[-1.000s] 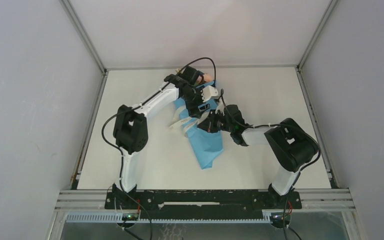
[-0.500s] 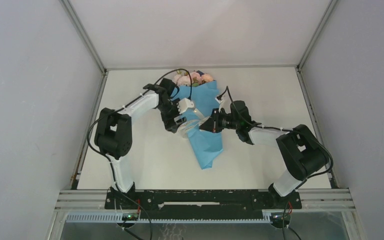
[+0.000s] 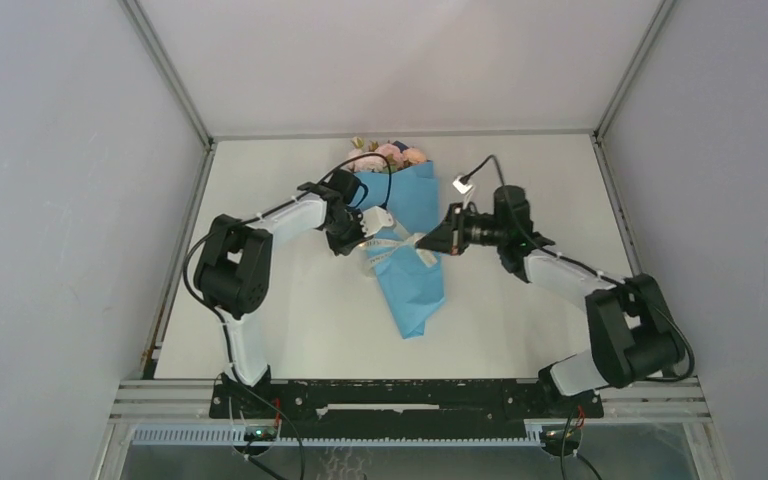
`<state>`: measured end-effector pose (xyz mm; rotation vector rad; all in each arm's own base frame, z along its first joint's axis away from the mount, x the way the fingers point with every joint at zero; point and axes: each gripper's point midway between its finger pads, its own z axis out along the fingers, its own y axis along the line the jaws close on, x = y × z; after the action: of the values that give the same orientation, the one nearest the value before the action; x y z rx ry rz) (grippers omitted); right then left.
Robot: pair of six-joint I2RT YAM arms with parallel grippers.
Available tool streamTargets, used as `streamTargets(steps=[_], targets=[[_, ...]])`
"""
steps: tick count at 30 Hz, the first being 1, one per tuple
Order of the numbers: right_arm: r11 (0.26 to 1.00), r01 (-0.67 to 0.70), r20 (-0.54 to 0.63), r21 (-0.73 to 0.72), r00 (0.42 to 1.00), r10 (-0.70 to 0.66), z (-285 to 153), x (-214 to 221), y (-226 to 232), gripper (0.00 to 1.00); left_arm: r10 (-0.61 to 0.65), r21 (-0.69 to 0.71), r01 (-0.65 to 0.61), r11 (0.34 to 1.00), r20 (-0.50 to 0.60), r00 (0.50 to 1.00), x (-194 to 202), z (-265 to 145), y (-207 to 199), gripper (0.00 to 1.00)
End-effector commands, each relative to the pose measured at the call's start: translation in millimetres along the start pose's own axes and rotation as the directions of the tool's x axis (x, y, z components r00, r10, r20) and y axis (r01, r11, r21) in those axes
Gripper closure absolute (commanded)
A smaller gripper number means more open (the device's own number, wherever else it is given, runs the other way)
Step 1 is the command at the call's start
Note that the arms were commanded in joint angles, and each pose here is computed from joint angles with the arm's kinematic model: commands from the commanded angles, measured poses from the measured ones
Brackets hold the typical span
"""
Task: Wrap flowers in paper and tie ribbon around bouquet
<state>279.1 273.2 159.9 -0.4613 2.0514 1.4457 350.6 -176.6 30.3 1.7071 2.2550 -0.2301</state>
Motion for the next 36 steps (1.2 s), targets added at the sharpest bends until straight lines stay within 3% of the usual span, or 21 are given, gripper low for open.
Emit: streamTargets(steps=[1, 6, 11, 19, 22, 24, 26, 29, 36], targets=[[0.991, 0.099, 0.137, -0.088, 0.987, -0.086, -43, -59, 38, 1.0, -0.122, -0.127, 0.124, 0.984, 0.02, 0.992, 7, -17, 33, 1.0], [0.999, -0.029, 0.232, 0.046, 0.973, 0.017, -69, -76, 7, 1.0, -0.249, -0.211, 0.241, 0.947, -0.01, 0.968, 38, -31, 57, 1.0], [0.977, -0.168, 0.398, 0.134, 0.912, 0.102, -110, -81, -26, 1.0, -0.323, -0.233, 0.303, 0.924, -0.051, 0.945, 76, -38, 53, 1.0], [0.984, -0.04, 0.4, 0.175, 0.916, -0.034, -111, -90, 4, 1.0, -0.37, -0.253, 0.343, 0.905, -0.067, 0.927, 107, -57, 54, 0.97], [0.986, 0.143, 0.276, 0.081, 0.948, -0.16, -72, -80, 48, 1.0, -0.302, -0.144, 0.302, 0.942, 0.022, 0.953, 69, -73, 42, 0.56], [0.969, 0.248, 0.224, -0.012, 0.945, -0.239, -53, -78, 82, 1.0, -0.246, -0.051, 0.255, 0.966, 0.13, 0.96, 28, -97, 29, 0.37], [0.936, 0.339, 0.22, -0.09, 0.924, -0.314, -40, -81, 112, 1.0, -0.172, 0.027, 0.171, 0.985, 0.268, 0.948, -21, -127, 15, 0.27], [0.889, 0.42, 0.243, -0.182, 0.895, -0.373, -30, -92, 145, 1.0, -0.067, 0.118, 0.016, 0.993, 0.447, 0.892, -86, -167, -15, 0.16], [0.814, 0.469, 0.303, -0.342, 0.875, -0.377, -24, -115, 185, 1.0, 0.02, 0.206, -0.175, 0.963, 0.591, 0.806, -162, -195, -54, 0.1]])
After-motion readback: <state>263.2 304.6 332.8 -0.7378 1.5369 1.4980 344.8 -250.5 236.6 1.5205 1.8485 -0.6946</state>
